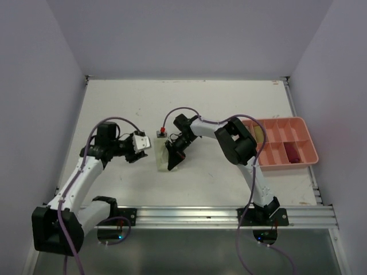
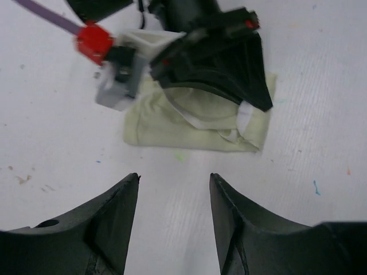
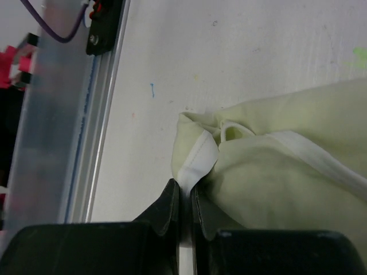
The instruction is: Roll the underwear
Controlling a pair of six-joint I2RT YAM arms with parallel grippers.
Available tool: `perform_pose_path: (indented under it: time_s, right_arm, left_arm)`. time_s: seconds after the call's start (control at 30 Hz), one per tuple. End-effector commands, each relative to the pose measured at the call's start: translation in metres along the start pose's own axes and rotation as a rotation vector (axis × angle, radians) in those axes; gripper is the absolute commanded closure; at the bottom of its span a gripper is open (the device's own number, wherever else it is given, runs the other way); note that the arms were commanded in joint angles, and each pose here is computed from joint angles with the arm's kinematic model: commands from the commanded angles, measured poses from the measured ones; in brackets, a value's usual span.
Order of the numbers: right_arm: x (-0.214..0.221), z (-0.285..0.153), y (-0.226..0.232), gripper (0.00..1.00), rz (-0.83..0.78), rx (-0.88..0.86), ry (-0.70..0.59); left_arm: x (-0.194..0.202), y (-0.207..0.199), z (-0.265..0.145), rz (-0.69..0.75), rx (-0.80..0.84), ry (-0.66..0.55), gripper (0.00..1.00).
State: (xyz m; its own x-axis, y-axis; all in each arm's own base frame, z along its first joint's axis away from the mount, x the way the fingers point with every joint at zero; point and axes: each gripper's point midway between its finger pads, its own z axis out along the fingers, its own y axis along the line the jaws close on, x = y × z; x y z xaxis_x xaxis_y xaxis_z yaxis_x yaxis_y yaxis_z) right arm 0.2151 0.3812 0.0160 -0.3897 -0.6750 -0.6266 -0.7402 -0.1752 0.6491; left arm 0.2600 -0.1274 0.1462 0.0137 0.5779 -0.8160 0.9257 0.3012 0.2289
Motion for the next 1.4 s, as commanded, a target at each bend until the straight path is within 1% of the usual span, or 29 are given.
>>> perform_pose_path:
  time_s: [0.0, 0.03, 0.1, 0.13, 0.23, 0.43, 0.57, 0.63, 0.87, 0.93, 0.97, 1.03, 1.1, 1.13, 1.17, 1.2, 1.23, 1.27, 1.3, 1.33, 1.37]
  right_arm:
    - [0.023, 0.005, -0.003, 1.00, 0.230, -0.053, 0.055]
    - [0.028, 0.009, -0.007, 1.00, 0.265, -0.068, 0.061]
    - [0.024, 0.009, -0.008, 1.00, 0.302, -0.081, 0.057]
    - [0.023, 0.010, -0.011, 1.00, 0.324, -0.087, 0.053]
    - [0.023, 0.012, -0.011, 1.00, 0.360, -0.103, 0.038]
    - [0.028, 0.014, -0.014, 1.00, 0.414, -0.128, 0.027]
    - [0.030, 0.015, -0.015, 1.00, 0.432, -0.141, 0.030]
    - [0.030, 0.015, -0.015, 1.00, 0.432, -0.151, 0.028]
    - [0.033, 0.016, -0.014, 1.00, 0.459, -0.168, 0.031]
    - [0.034, 0.017, -0.014, 1.00, 0.456, -0.177, 0.030]
    - [0.034, 0.017, -0.012, 1.00, 0.460, -0.179, 0.032]
    - [0.034, 0.017, -0.011, 1.00, 0.463, -0.184, 0.029]
    - [0.033, 0.016, -0.010, 1.00, 0.465, -0.186, 0.028]
    - [0.031, 0.016, -0.010, 0.98, 0.464, -0.189, 0.025]
    - [0.029, 0.015, -0.009, 0.94, 0.457, -0.187, 0.022]
    - [0.025, 0.013, -0.009, 0.90, 0.452, -0.184, 0.018]
    - [0.023, 0.012, -0.010, 0.75, 0.443, -0.175, 0.021]
    - [0.015, 0.007, -0.009, 0.66, 0.421, -0.162, 0.010]
    - [0.011, 0.003, -0.010, 0.59, 0.412, -0.148, 0.006]
    - [0.004, -0.002, -0.012, 0.42, 0.398, -0.125, 0.003]
    - [0.000, -0.013, -0.020, 0.38, 0.382, -0.078, -0.004]
  left_arm:
    - [0.020, -0.004, 0.014, 0.188, -0.086, 0.062, 0.44]
    - [0.023, -0.029, 0.026, 0.233, -0.035, 0.060, 0.43]
    - [0.022, -0.036, 0.035, 0.290, -0.045, 0.067, 0.43]
    - [0.021, -0.052, 0.044, 0.320, 0.005, 0.061, 0.43]
    - [0.024, -0.073, 0.059, 0.334, 0.079, 0.071, 0.42]
    - [0.033, -0.083, 0.082, 0.343, 0.135, 0.105, 0.41]
    - [0.036, -0.084, 0.094, 0.368, 0.129, 0.085, 0.41]
    - [0.043, -0.086, 0.098, 0.375, 0.125, 0.096, 0.40]
    - [0.066, -0.086, 0.103, 0.359, 0.132, 0.180, 0.42]
    - [0.071, -0.087, 0.106, 0.346, 0.141, 0.197, 0.43]
    - [0.066, -0.082, 0.109, 0.351, 0.122, 0.181, 0.43]
    - [0.065, -0.083, 0.112, 0.341, 0.140, 0.184, 0.47]
    - [0.069, -0.091, 0.111, 0.316, 0.184, 0.199, 0.55]
    - [0.074, -0.098, 0.109, 0.306, 0.218, 0.216, 0.61]
    - [0.075, -0.104, 0.108, 0.298, 0.252, 0.218, 0.74]
    - [0.079, -0.111, 0.105, 0.269, 0.295, 0.247, 0.81]
    - [0.082, -0.115, 0.103, 0.249, 0.320, 0.267, 0.86]
    - [0.084, -0.120, 0.101, 0.224, 0.350, 0.280, 0.93]
    - [0.086, -0.123, 0.101, 0.198, 0.374, 0.301, 0.97]
    - [0.091, -0.130, 0.096, 0.157, 0.404, 0.335, 1.00]
    - [0.093, -0.135, 0.094, 0.116, 0.426, 0.350, 1.00]
